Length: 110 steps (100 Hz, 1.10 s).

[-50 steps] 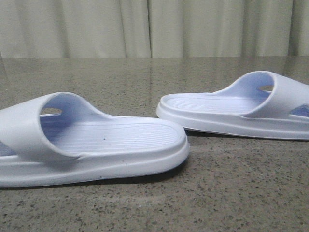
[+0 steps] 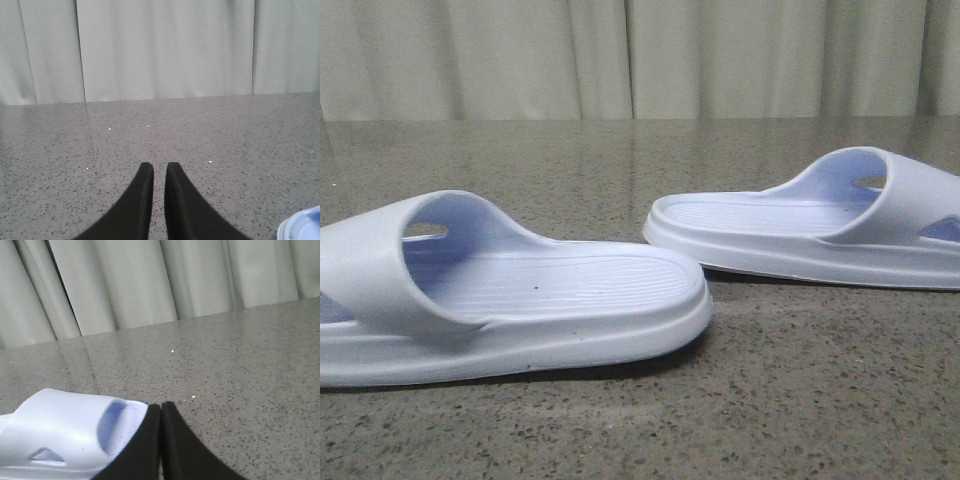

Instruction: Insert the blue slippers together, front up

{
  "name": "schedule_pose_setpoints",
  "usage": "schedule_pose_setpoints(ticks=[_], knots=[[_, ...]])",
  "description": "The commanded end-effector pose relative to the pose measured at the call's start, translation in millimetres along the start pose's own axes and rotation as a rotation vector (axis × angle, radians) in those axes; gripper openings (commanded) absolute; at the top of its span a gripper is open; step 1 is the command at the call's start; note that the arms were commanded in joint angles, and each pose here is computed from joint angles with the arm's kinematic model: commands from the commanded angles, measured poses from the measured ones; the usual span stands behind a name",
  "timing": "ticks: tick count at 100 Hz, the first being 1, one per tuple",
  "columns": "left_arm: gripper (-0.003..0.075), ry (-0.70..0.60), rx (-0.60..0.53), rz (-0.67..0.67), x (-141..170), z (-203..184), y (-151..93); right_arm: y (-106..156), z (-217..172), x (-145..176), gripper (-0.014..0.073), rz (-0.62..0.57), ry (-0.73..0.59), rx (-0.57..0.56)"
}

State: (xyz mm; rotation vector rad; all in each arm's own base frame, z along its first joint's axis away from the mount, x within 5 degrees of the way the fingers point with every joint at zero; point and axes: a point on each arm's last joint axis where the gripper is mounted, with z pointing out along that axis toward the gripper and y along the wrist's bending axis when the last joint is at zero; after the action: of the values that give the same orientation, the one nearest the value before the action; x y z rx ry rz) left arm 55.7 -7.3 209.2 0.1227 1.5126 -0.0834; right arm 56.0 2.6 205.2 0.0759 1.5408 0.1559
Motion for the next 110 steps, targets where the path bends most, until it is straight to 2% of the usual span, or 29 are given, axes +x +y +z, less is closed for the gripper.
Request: schedule_pose_setpoints(ticks=[1,110], knots=[[0.0016,-0.097,0.004,-0.011,-5.7,-2.6,-0.5,0.3,-1.1,-1.2,-0.0107,-0.006,-0.078,-0.010],[0.0016,-0.105,0.005,-0.016,-6.5,-2.7,-0.5,0.5,-1.2,-1.8,-0.0107,-0.006,-0.085,-0.012]])
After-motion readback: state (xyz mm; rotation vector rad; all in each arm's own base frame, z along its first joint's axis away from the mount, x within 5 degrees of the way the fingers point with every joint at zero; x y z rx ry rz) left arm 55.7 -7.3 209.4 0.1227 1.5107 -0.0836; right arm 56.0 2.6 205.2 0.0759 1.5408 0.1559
